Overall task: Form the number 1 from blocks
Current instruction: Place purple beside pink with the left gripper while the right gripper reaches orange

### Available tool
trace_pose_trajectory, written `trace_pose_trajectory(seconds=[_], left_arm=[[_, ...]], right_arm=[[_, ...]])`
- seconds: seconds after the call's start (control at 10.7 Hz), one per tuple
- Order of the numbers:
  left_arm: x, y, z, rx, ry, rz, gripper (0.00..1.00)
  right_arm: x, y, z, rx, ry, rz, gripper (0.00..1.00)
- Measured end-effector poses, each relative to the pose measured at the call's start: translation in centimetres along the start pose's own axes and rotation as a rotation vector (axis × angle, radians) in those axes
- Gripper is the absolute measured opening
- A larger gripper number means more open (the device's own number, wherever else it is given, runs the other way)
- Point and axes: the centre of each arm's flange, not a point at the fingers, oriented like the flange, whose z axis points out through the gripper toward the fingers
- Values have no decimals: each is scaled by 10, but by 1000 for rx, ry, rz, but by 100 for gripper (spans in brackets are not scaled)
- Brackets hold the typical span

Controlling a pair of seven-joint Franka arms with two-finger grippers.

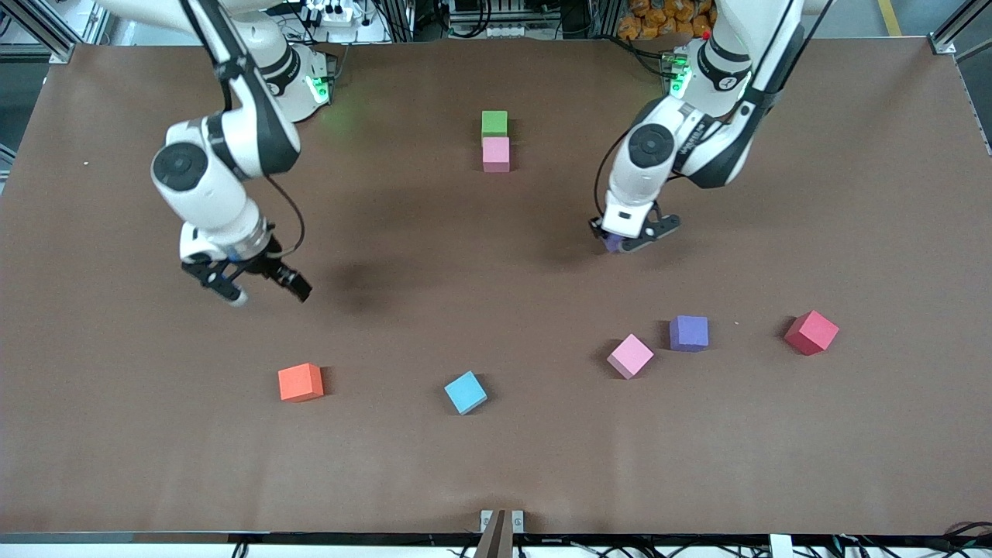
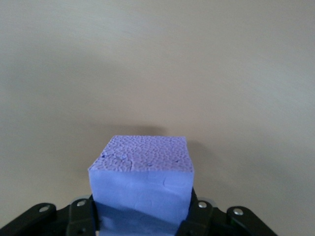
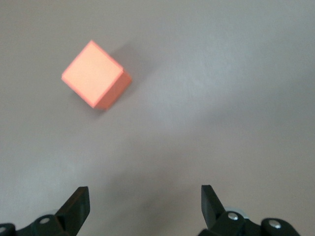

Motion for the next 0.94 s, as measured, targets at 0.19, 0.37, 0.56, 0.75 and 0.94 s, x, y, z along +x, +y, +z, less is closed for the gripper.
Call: trace_pose_trajectory(seconds=[0.19,0.37,0.56,0.75,0.94], left_arm=[[-35,39,-22,-16,9,106,60],[-78,62,-27,-22,10,198,59],[-116,77,-20,-15,1,272,59],[-143,89,-10,-7,-13,328,59],[-155,103,-6,-15,-21,353,59]], right_arm=[[34,-13,26,-6,7,-217,100],[64,-17,40,-8,24,-432,100],[75,-25,49,-8,31,-523,100],[79,-37,58,-4,36,-566,100],[84,-45,72,-4,33,-569,100]])
